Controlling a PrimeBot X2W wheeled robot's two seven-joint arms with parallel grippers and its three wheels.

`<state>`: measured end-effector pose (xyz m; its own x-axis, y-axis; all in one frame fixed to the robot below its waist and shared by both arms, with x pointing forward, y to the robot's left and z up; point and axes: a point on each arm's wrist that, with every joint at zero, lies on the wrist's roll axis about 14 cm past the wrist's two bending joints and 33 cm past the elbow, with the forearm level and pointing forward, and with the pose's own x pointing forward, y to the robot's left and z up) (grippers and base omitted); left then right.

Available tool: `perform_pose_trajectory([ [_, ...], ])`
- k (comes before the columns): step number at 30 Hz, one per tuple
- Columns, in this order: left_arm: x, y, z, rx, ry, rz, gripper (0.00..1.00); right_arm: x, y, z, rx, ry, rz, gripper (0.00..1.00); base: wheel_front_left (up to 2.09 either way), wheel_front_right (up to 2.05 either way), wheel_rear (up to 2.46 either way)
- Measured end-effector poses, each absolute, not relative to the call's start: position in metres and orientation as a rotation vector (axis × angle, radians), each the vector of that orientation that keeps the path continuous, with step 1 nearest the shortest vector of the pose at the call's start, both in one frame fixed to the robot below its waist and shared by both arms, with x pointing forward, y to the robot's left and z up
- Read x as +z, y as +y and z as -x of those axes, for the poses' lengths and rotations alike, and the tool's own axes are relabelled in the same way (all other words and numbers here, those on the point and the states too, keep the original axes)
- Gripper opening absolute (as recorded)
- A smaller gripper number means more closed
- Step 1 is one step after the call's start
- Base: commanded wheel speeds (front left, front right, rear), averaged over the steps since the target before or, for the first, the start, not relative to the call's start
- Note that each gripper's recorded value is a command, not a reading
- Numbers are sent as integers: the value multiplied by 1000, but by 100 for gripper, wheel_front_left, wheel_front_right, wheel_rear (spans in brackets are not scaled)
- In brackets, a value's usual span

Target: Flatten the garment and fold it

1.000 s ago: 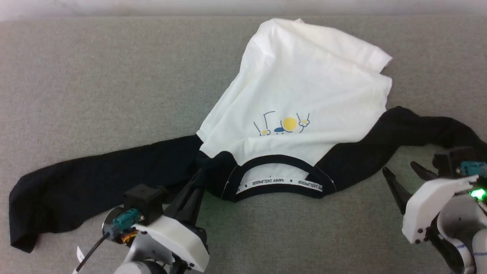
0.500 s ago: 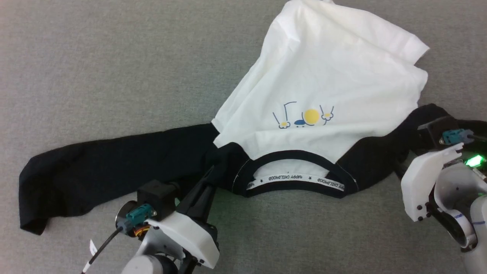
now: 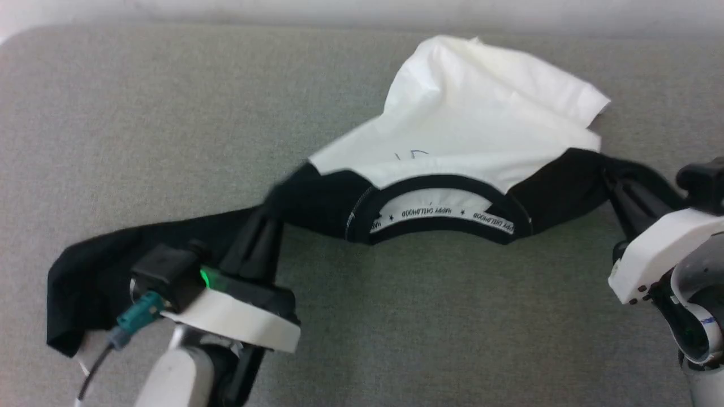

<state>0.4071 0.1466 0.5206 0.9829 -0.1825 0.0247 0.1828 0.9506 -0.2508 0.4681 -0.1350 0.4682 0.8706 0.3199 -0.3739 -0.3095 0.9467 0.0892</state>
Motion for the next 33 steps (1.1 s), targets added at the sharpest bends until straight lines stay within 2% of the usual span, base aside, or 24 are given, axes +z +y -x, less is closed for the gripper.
perform_pose_trajectory([
  [8,640,144,-426,-236,-343,135,0,602,-141,-469,287,-14,-54,0,0,0,0],
  [16,743,128,-434,-292,-534,20,0,731,-138,-449,300,-334,37,0,0,0,0],
  [25,826,111,-441,-310,-643,-36,0,803,-158,-433,237,-448,126,0,0,0,0],
  [29,832,99,-456,-336,-597,-64,0,817,-168,-438,202,-450,167,0,0,0,0],
  [33,824,94,-478,-340,-541,-99,0,813,-170,-459,191,-408,195,0,0,0,0],
])
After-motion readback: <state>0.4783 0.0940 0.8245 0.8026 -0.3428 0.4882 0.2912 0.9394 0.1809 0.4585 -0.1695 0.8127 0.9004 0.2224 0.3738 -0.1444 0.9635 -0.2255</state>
